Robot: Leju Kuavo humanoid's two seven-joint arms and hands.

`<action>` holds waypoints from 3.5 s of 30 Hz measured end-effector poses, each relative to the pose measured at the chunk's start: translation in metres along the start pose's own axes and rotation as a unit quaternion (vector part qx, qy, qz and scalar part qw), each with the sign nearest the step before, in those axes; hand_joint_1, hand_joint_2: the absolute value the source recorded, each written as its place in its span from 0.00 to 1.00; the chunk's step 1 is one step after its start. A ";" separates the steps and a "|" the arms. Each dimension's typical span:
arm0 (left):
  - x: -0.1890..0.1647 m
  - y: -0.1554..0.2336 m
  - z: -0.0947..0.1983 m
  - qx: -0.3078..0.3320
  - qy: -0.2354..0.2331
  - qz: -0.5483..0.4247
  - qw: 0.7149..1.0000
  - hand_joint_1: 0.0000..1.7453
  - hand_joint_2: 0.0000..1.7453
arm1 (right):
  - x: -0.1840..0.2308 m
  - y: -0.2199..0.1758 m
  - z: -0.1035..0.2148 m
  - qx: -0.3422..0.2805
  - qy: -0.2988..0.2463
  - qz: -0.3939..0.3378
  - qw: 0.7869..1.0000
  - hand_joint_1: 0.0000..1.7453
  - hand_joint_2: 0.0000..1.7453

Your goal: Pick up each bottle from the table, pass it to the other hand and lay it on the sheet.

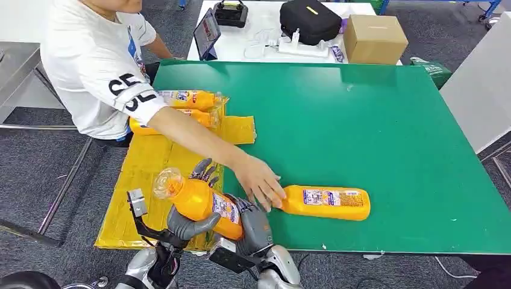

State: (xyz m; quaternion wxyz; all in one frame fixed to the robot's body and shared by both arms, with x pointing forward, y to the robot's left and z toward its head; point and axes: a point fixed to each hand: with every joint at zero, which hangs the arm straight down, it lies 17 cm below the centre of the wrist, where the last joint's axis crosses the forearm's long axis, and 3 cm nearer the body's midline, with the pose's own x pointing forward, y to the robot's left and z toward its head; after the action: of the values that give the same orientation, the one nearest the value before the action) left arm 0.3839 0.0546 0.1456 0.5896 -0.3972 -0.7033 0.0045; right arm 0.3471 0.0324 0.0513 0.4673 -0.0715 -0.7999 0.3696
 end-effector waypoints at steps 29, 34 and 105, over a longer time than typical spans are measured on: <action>0.050 0.022 -0.024 0.091 -0.082 -0.143 0.982 1.00 1.00 | 0.034 -0.044 -0.022 -0.054 -0.020 -0.159 0.986 0.00 0.00; 0.104 0.061 -0.033 0.179 -0.155 -0.278 0.931 1.00 1.00 | 0.063 -0.107 -0.027 -0.134 -0.075 -0.167 0.974 0.00 0.00; -0.028 0.208 -0.014 0.009 0.189 -0.626 0.756 0.00 0.00 | 0.084 -0.238 -0.009 -0.335 -0.113 -0.164 0.921 0.00 0.00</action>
State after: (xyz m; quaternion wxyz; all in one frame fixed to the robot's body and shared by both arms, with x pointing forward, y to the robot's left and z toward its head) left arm 0.5097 0.1743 0.0277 0.5854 0.1443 -0.6689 -0.4348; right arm 0.3632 -0.0949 0.2690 0.3767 -0.0491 -0.9250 0.0035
